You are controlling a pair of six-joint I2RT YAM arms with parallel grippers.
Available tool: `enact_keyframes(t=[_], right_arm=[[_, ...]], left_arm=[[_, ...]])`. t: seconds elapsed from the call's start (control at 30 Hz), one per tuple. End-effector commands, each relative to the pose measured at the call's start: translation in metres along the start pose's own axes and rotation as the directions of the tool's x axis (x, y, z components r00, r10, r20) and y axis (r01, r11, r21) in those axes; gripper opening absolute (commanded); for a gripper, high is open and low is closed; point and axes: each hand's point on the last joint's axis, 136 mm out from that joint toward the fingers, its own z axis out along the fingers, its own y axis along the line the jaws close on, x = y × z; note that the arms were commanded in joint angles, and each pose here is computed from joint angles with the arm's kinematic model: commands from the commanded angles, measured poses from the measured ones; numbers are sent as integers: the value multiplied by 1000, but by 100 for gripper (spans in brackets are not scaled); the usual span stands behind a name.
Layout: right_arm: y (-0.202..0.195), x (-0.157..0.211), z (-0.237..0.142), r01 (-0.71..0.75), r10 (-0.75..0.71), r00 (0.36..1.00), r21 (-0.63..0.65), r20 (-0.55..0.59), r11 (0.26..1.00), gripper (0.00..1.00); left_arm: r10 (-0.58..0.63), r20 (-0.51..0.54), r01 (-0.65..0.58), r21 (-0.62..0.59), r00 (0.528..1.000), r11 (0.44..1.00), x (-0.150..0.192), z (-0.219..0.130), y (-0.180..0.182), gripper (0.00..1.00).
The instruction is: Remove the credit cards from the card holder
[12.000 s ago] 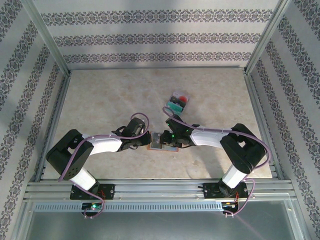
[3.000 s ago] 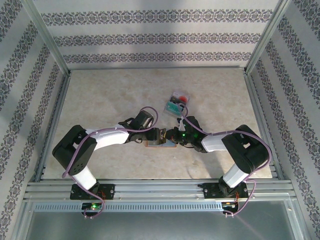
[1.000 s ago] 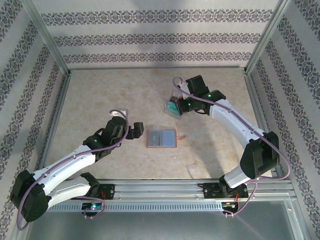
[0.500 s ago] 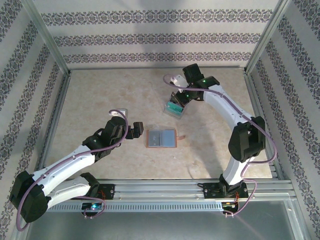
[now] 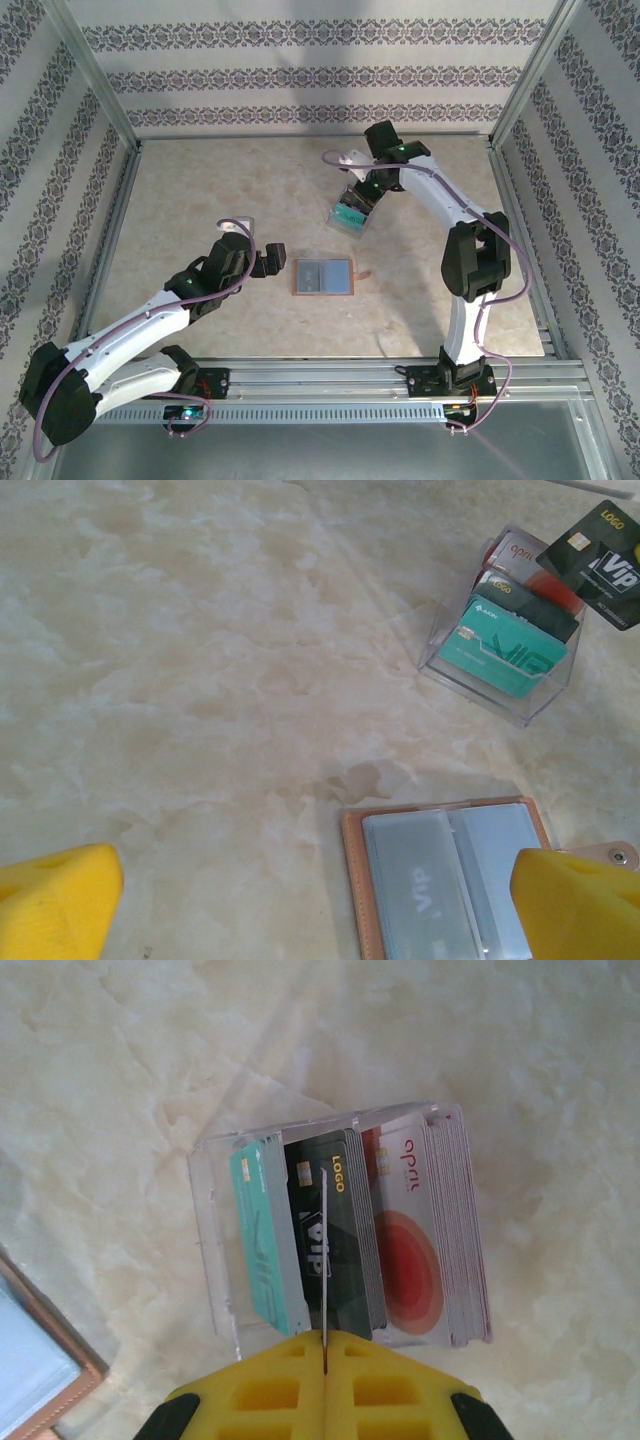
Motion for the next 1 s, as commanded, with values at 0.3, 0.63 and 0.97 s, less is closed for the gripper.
enact_keyframes(t=[0.3, 0.63, 0.97], right_arm=[[-7, 0, 23, 57, -58, 997, -20, -55, 998, 3], [-10, -2, 35, 60, -62, 995, -33, -73, 998, 3], [-12, 6, 46, 54, -58, 992, -40, -110, 998, 3]], left_arm=[[-6, 12, 7, -62, 1000, 998, -6, -4, 15, 99], [-11, 4, 11, -76, 1000, 997, -5, -2, 17, 99], [-14, 4, 14, -76, 1000, 997, -6, -2, 18, 99]])
